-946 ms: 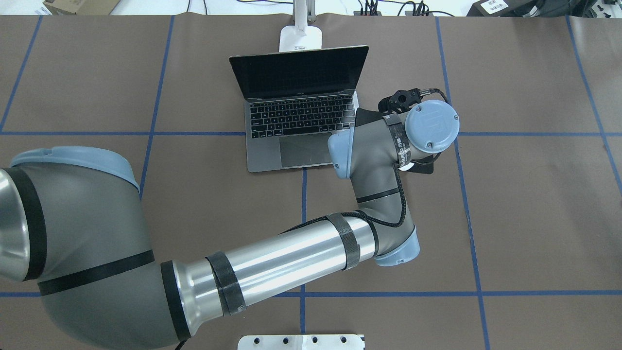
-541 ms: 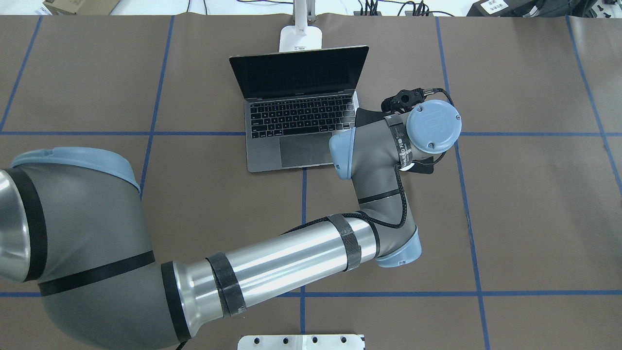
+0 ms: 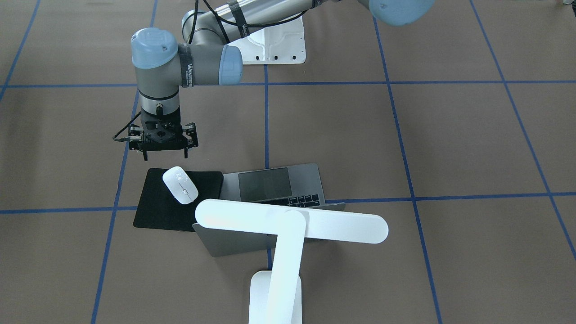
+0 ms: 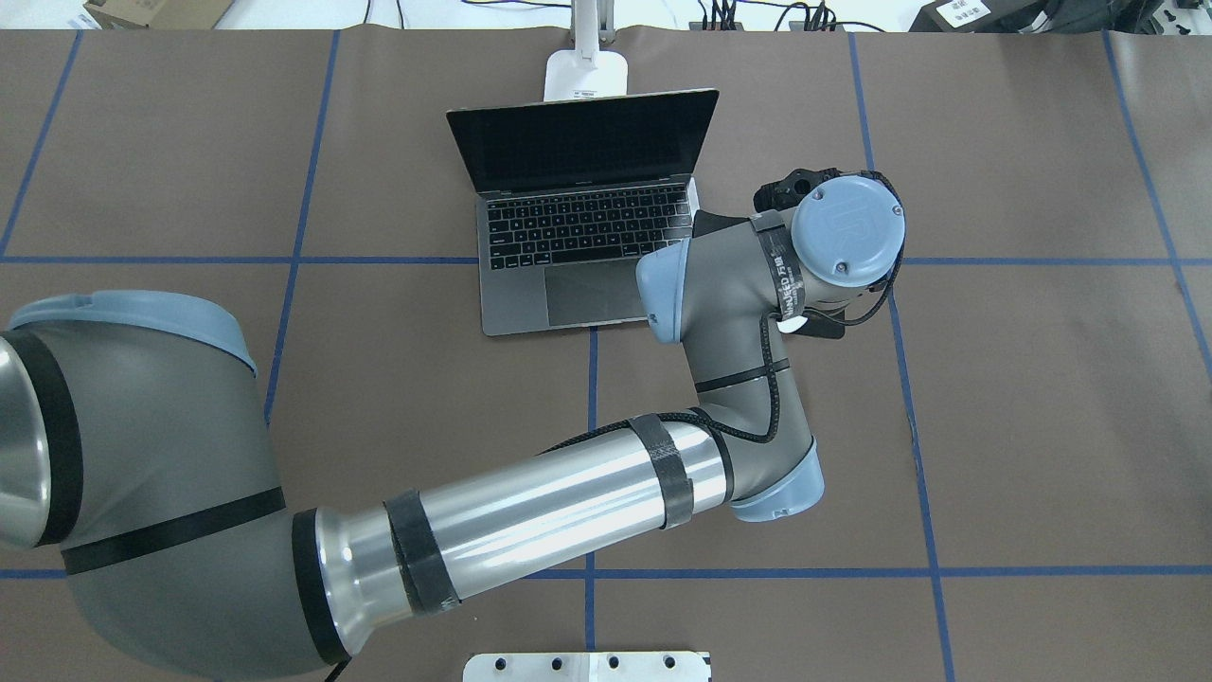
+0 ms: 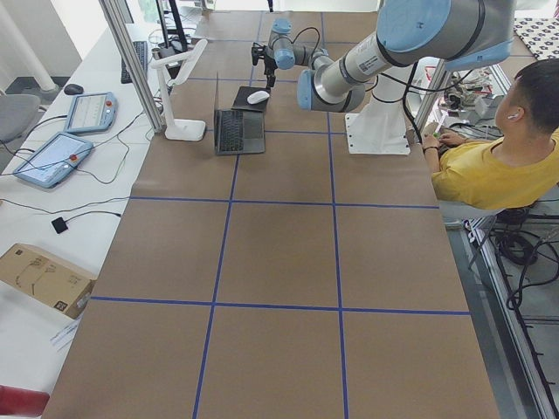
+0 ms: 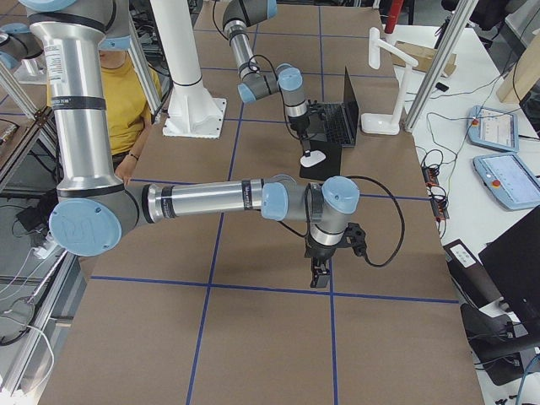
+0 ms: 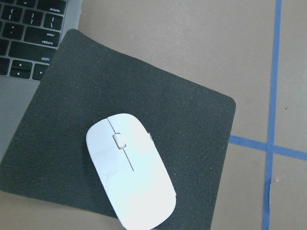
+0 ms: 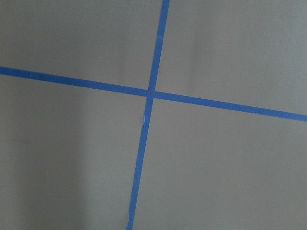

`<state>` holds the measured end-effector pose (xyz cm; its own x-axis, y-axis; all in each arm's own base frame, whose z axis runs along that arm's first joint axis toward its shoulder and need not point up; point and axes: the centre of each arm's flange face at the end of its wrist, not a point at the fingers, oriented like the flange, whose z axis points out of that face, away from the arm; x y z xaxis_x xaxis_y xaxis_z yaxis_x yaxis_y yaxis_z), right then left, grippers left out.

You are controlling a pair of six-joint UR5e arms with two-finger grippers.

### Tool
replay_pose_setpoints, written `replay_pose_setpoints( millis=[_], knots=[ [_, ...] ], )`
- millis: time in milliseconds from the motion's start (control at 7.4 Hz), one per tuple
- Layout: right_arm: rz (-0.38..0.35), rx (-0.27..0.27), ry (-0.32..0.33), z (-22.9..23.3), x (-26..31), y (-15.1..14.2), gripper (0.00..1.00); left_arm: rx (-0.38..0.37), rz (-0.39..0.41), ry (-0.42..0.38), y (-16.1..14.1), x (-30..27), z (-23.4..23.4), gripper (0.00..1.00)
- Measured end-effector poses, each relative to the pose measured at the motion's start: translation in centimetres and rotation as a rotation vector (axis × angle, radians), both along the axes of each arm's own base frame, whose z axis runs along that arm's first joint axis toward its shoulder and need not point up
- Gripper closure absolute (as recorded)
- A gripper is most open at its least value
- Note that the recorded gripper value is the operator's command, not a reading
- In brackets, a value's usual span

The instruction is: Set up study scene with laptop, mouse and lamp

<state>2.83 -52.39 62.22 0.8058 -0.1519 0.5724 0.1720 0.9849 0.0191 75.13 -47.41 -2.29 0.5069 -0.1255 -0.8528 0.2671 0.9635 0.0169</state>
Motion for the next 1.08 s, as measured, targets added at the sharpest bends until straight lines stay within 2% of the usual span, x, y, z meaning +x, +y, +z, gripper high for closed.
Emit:
replay_pose_setpoints(
  millis=[270, 541, 811, 1082],
  knots=[
    [0.000, 0.010, -0.001, 0.0, 0.0, -0.1, 0.00, -0.007, 0.110, -0.043, 0.0, -5.0, 2.5, 0.00],
    [0.000, 0.018, 0.000, 0.5, 0.1, 0.0, 0.00, 0.015, 0.201, -0.076, -0.8, -12.8, 8.4, 0.00],
    [0.000, 0.008, 0.000, 1.5, 0.1, 0.2, 0.00, 0.097, 0.297, -0.108, -1.1, -24.7, 16.7, 0.00],
    [0.003, -0.005, 0.000, 2.2, 0.3, 0.7, 0.00, 0.187, 0.376, -0.176, -1.0, -36.8, 25.6, 0.00]
  ],
)
